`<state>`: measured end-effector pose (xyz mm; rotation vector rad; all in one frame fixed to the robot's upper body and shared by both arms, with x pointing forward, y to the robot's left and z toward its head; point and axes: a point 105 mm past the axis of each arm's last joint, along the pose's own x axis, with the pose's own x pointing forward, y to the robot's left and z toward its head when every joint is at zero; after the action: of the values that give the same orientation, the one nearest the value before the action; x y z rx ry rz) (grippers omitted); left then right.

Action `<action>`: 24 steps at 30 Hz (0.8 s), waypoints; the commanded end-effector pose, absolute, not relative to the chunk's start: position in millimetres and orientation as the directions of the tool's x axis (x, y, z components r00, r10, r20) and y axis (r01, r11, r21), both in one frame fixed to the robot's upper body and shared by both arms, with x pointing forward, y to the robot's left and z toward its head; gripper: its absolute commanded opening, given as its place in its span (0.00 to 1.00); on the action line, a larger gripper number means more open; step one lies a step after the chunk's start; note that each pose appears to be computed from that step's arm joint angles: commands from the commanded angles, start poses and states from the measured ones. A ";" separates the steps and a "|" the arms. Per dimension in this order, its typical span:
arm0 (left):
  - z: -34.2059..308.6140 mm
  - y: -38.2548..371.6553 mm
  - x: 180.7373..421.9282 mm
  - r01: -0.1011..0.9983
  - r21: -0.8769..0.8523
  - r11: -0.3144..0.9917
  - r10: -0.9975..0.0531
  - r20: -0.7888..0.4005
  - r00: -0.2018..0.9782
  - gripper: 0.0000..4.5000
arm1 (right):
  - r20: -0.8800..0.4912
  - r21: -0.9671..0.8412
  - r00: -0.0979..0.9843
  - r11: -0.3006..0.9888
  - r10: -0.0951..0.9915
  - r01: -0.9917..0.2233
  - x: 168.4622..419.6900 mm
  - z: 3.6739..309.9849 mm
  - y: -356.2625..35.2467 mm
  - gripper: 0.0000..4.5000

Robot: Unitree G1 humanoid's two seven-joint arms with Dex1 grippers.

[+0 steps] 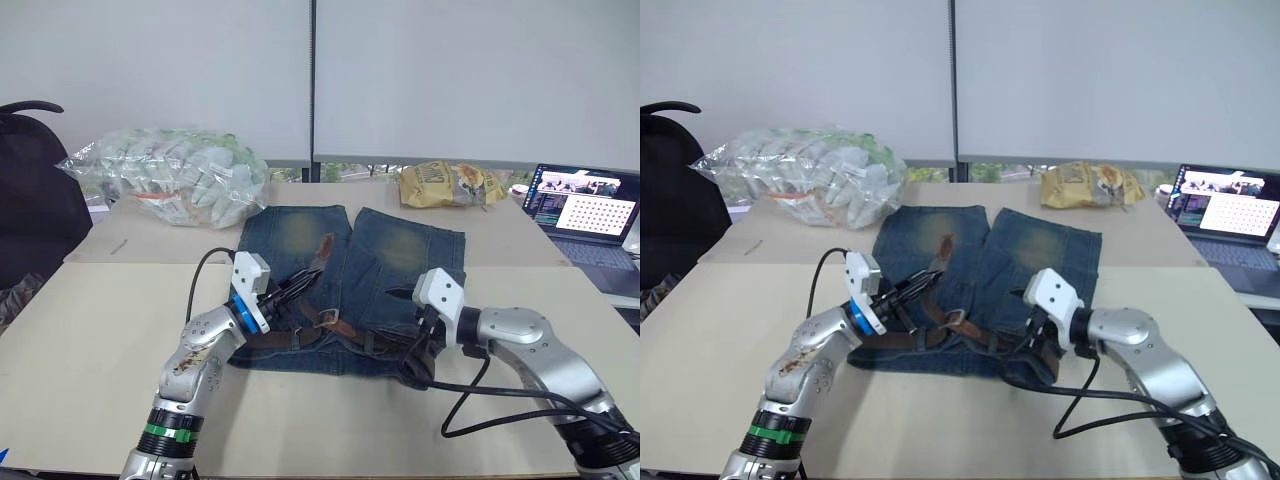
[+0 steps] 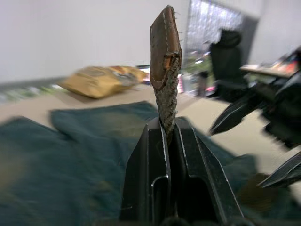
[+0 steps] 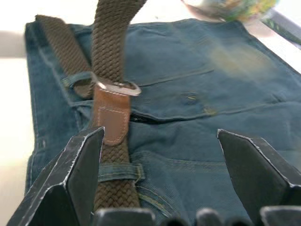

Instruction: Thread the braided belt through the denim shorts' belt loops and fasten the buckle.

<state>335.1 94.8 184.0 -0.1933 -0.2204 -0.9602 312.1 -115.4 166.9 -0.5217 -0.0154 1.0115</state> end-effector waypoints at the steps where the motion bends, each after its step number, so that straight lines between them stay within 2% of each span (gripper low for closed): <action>1: 187.1 113.7 339.5 0.807 -0.186 0.561 -0.750 0.299 0.590 0.00 | -0.176 -0.414 0.500 0.397 0.848 -0.819 306.5 173.0 -106.6 0.84; 5: 193.8 115.5 331.7 0.831 -0.250 0.497 -0.762 0.333 0.556 0.00 | -0.147 -0.347 0.485 0.415 0.862 -0.841 305.8 171.9 -101.1 0.56; 9: 188.4 113.6 326.7 0.832 -0.255 0.493 -0.775 0.306 0.553 0.00 | -0.098 -0.274 0.464 0.424 0.881 -0.863 305.4 176.9 -92.3 0.25; 10: 186.0 112.8 325.8 0.829 -0.261 0.495 -0.775 0.299 0.557 0.00 | -0.080 -0.246 0.452 0.422 0.888 -0.873 305.8 178.6 -87.3 0.14; 12: 183.2 112.4 325.1 0.820 -0.279 0.500 -0.768 0.295 0.569 0.00 | -0.065 -0.216 0.422 0.400 0.904 -0.891 305.2 178.3 -76.3 0.01; 19: 180.7 106.5 321.4 0.818 -0.294 0.495 -0.764 0.302 0.570 0.00 | -0.066 -0.158 0.409 0.395 0.910 -0.905 312.3 163.1 -57.5 0.00; 24: 186.5 108.9 320.7 0.811 -0.311 0.496 -0.733 0.350 0.583 0.00 | -0.254 -0.168 0.419 0.387 0.872 -0.907 317.5 114.5 -65.7 0.00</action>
<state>325.0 105.6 168.9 -0.4640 -0.1012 -0.9340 318.3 -61.8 116.0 -0.2520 0.1382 1.1317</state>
